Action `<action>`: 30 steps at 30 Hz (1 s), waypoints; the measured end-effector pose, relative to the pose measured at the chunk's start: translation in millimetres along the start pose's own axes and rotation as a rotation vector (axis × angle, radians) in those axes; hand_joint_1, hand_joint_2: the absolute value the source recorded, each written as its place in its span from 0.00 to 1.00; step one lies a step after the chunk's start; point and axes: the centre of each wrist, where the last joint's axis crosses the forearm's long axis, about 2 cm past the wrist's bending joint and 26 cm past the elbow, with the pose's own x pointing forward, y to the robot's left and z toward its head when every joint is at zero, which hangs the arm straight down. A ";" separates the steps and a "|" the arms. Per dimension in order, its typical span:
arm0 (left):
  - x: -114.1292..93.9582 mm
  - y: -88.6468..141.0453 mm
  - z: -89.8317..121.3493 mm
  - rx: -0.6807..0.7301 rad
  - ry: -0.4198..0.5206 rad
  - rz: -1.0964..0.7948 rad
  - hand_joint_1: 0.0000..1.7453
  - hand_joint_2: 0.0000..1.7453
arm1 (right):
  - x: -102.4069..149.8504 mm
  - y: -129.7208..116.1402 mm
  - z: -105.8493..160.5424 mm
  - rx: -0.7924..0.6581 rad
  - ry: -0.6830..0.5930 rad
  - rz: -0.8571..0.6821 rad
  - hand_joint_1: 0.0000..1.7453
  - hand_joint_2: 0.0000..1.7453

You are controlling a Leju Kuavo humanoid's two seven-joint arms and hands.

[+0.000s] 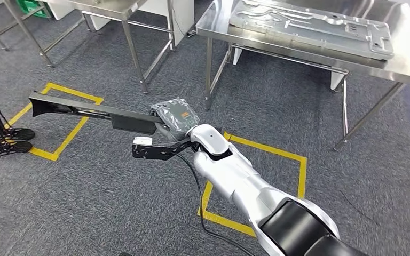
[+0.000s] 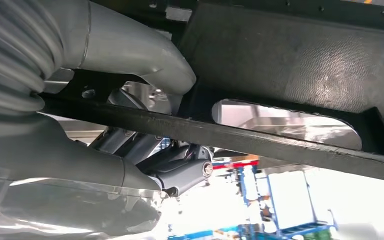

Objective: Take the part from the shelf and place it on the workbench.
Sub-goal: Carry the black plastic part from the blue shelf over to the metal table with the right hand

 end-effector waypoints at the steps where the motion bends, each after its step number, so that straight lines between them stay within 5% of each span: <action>1: -1.4 -0.3 0.3 0.002 0.002 0.000 0.00 1.00 | 0.1 1.6 1.1 0.002 0.000 -0.005 1.00 1.00; 30: 1.3 2.4 -0.2 0.008 -0.013 0.001 0.00 1.00 | 2.1 5.8 3.1 -0.011 -0.004 -0.031 1.00 1.00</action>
